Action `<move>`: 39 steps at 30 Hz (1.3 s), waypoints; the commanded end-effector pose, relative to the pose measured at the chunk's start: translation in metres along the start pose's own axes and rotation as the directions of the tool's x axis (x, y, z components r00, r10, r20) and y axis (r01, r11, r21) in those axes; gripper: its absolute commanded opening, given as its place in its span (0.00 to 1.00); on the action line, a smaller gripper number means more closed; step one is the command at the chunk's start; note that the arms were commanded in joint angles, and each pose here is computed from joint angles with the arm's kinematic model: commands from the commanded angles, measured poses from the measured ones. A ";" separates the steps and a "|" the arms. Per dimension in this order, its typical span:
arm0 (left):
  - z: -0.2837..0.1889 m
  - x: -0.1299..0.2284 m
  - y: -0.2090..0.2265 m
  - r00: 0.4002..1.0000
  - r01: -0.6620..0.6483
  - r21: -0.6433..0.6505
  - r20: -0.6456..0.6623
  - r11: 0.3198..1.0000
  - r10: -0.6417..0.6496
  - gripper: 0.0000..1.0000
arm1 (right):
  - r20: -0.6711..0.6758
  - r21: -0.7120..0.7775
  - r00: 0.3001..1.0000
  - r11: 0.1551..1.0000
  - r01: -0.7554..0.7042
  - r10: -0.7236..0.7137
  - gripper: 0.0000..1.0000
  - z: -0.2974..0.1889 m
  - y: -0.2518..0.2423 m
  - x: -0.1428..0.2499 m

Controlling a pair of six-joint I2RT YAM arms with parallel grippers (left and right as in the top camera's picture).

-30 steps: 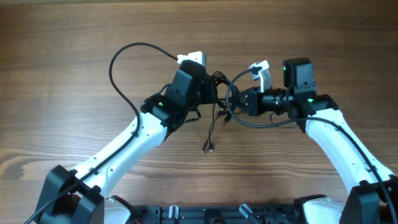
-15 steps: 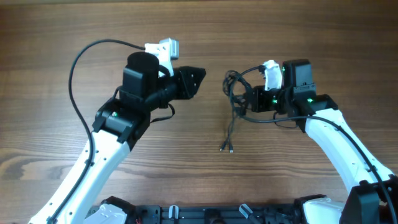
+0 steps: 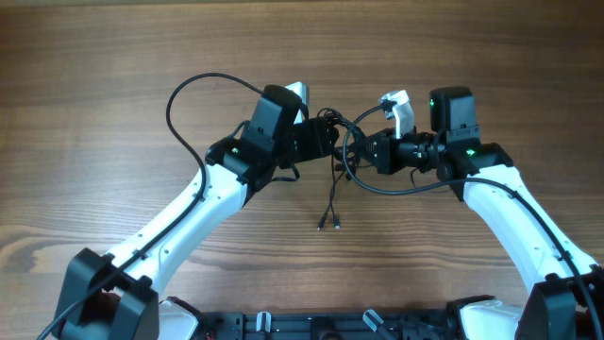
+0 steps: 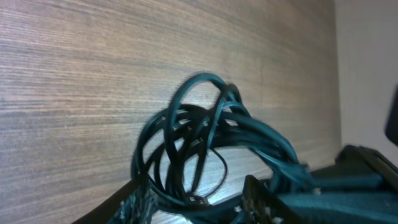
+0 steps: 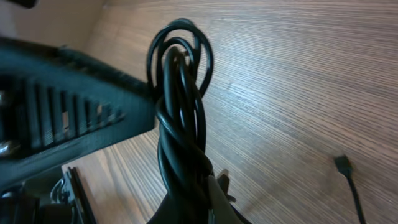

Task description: Untangle cables

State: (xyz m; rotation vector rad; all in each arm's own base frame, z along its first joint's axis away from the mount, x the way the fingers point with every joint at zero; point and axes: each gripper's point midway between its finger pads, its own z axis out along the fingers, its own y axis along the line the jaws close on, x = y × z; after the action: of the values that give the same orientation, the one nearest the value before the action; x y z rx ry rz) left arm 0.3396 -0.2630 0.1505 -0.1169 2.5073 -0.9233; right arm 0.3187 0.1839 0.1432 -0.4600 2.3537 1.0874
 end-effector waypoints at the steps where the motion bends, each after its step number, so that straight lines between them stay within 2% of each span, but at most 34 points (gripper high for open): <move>1: 0.003 -0.012 0.003 0.998 0.016 -0.026 0.058 1.000 -0.014 0.47 | -0.002 -0.132 0.998 0.989 0.062 -0.063 0.04 -0.002 0.024 0.001; 4: 0.004 -0.018 -0.002 0.997 0.008 -0.008 0.081 1.000 -0.007 0.43 | -0.009 -0.144 0.997 0.987 0.072 -0.074 0.04 -0.003 0.026 0.004; 7: 0.008 -0.016 0.001 0.997 0.010 -0.014 0.075 1.000 -0.009 0.27 | 0.002 -0.235 0.991 0.964 0.128 -0.131 0.04 -0.006 0.041 0.005; 11: 0.013 -0.013 0.005 0.998 0.015 -0.026 0.061 1.000 -0.013 0.21 | 0.003 -0.235 0.991 0.963 0.129 -0.132 0.05 -0.006 0.041 0.005; 13: 0.018 -0.011 0.009 0.999 0.018 -0.036 0.052 0.999 -0.016 0.20 | 0.006 -0.247 0.990 0.959 0.137 -0.140 0.05 -0.006 0.043 0.006; 15: 0.023 -0.008 0.014 0.999 0.022 -0.047 0.039 0.999 -0.020 0.27 | 0.014 -0.289 0.987 0.945 0.156 -0.159 0.04 -0.008 0.050 0.006; 17: 0.026 -0.005 0.014 0.999 0.019 -0.051 0.031 0.999 -0.018 0.30 | 0.014 -0.288 0.987 0.945 0.156 -0.159 0.05 -0.008 0.050 0.006; 21: 0.034 0.004 0.015 1.000 0.008 -0.059 0.005 0.998 -0.007 0.29 | 0.037 -0.371 0.980 0.908 0.193 -0.194 0.05 -0.013 0.065 0.007; 25: 0.044 0.009 0.022 1.000 0.010 -0.075 -0.016 0.997 -0.011 0.04 | 0.042 -0.382 0.979 0.902 0.200 -0.199 0.05 -0.014 0.067 0.007; 29: 0.045 0.008 0.023 0.996 -0.092 -0.075 -0.020 0.993 0.091 0.04 | 0.047 -0.372 0.976 0.903 0.214 -0.213 0.05 -0.013 0.065 0.007; 32: 0.034 -0.013 0.031 0.996 -0.086 -0.087 0.030 0.992 0.089 0.04 | 0.021 -0.228 0.976 0.949 0.217 -0.218 0.05 -0.005 0.040 0.006; 33: 0.021 -0.029 0.034 0.994 -0.072 -0.085 0.073 0.994 0.079 0.04 | 0.001 -0.116 0.977 0.970 0.212 -0.213 0.06 -0.002 0.020 0.005; 35: -0.002 -0.051 0.034 0.987 -0.068 -0.077 0.142 0.995 0.079 0.04 | -0.018 0.130 0.995 0.987 0.095 -0.093 0.09 -0.002 -0.022 0.002; 36: -0.014 -0.060 0.032 0.981 -0.070 -0.070 0.176 0.995 0.082 0.04 | -0.004 0.250 1.000 0.968 0.026 -0.026 0.10 -0.006 -0.042 0.001; 37: -0.033 -0.071 0.028 0.972 -0.068 -0.057 0.219 0.996 0.079 0.04 | 0.045 0.426 0.997 0.901 -0.080 0.067 0.11 -0.017 -0.073 -0.001; 39: -0.054 -0.076 0.017 0.964 -0.077 -0.028 0.252 0.997 0.082 0.04 | 0.115 0.540 0.983 0.822 -0.181 0.141 0.13 -0.029 -0.094 -0.002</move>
State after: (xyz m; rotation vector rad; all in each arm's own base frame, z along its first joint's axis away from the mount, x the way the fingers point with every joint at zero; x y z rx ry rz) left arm 0.3708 -0.2382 0.1533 -0.0792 2.4280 -0.8719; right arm 0.3299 0.1682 0.1234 -0.4541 2.4120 0.8679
